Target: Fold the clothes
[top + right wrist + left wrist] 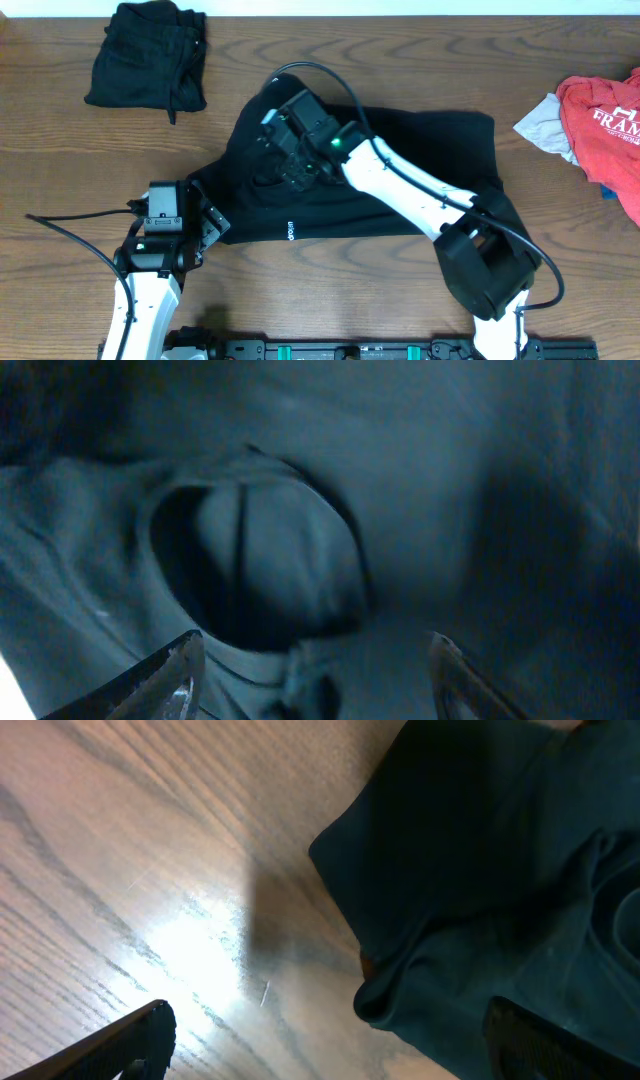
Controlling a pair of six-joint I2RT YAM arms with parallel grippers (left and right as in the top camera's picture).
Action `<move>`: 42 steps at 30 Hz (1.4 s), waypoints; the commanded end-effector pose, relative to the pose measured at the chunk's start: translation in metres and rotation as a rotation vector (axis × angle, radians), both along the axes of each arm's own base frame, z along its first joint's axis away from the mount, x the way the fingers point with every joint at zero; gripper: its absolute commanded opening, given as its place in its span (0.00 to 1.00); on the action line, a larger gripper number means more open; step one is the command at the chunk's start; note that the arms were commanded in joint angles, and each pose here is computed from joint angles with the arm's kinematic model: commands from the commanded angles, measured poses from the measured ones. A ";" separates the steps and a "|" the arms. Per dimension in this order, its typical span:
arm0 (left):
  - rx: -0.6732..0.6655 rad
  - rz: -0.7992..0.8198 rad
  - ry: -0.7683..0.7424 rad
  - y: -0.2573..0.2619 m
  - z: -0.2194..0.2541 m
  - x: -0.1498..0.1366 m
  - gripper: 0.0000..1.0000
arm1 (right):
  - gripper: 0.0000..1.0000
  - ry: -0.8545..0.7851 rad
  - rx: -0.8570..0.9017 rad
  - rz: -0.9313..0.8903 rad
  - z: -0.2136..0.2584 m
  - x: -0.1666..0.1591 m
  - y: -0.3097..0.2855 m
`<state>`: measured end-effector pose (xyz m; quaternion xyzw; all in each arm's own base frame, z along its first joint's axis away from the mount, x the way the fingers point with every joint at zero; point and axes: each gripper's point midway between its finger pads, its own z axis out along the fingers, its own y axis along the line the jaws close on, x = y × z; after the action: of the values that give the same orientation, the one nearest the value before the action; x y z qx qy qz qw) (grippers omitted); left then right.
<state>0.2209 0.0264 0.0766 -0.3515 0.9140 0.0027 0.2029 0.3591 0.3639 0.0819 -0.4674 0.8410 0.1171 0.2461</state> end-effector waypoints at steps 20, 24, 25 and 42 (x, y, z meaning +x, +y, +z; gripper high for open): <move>0.025 0.017 -0.004 0.006 0.005 -0.001 0.98 | 0.65 0.032 -0.106 0.188 -0.045 -0.035 0.026; 0.025 0.017 -0.004 0.006 0.005 -0.001 0.98 | 0.62 0.031 -0.108 0.191 -0.046 -0.035 0.026; 0.025 0.017 -0.004 0.006 0.005 -0.001 0.98 | 0.59 0.030 -0.107 0.191 -0.046 -0.034 0.026; 0.029 0.007 0.000 0.006 0.005 -0.001 0.98 | 0.01 -0.013 -0.104 0.165 -0.048 -0.022 0.028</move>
<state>0.2178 0.0276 0.0756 -0.3502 0.9155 0.0086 0.1978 0.3347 0.3900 0.0391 -0.5490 0.8013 0.0980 0.2164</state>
